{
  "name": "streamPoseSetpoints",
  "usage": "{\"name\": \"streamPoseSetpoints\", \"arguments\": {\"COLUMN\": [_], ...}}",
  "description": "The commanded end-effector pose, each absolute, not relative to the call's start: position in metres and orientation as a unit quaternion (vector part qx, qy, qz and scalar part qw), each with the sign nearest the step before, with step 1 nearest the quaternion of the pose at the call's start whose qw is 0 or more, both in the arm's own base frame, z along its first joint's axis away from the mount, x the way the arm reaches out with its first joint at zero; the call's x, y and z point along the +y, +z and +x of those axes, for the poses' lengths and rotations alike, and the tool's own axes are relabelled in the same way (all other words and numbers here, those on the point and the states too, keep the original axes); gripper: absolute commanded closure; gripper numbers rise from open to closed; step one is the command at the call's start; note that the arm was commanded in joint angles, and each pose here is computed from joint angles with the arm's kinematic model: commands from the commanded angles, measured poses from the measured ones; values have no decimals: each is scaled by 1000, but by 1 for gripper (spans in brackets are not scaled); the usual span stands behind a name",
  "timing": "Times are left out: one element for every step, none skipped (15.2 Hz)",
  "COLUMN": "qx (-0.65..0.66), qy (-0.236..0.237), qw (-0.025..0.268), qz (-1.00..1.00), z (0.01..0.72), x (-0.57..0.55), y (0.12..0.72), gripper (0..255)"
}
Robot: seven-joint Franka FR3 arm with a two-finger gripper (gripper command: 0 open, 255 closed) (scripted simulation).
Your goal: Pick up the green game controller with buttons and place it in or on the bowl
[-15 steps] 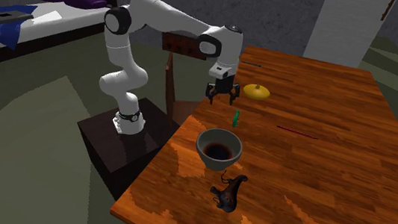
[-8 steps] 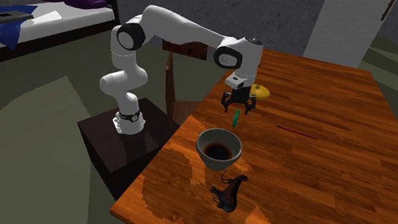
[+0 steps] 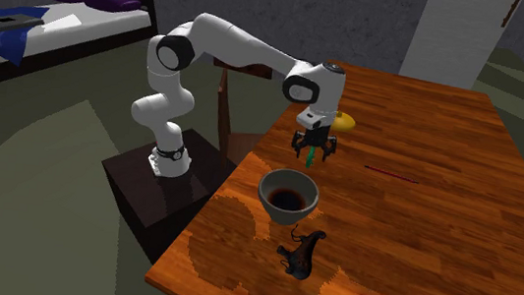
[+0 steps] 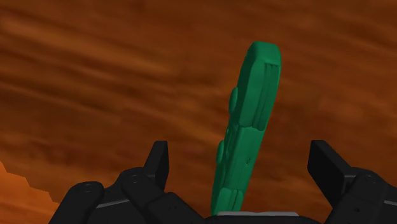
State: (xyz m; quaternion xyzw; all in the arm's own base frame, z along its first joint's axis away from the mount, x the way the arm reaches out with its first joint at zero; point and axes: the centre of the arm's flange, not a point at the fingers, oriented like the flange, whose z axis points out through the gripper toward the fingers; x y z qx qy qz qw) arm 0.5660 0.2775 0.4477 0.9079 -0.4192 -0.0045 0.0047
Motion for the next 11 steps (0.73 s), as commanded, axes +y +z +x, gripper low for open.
{"name": "streamPoseSetpoints", "arguments": {"qx": [-419,-419,-419,-419,-419,-419,-419,-419,-419,-419,-419], "qy": [-4,-4,-4,-4,-4,-4,-4,-4,-4,-4,-4], "qw": [4,4,4,4,4,4,4,4,4,4,4], "qz": [908,908,908,908,908,908,908,908,908,908,908], "z": [566,566,566,566,566,566,566,566,566,566,566], "x": [277,277,277,277,277,277,277,277,277,277,277], "y": [444,444,444,444,444,444,444,444,444,444,444], "gripper": [0,0,0,0,0,0,0,255,255,255,255]}}
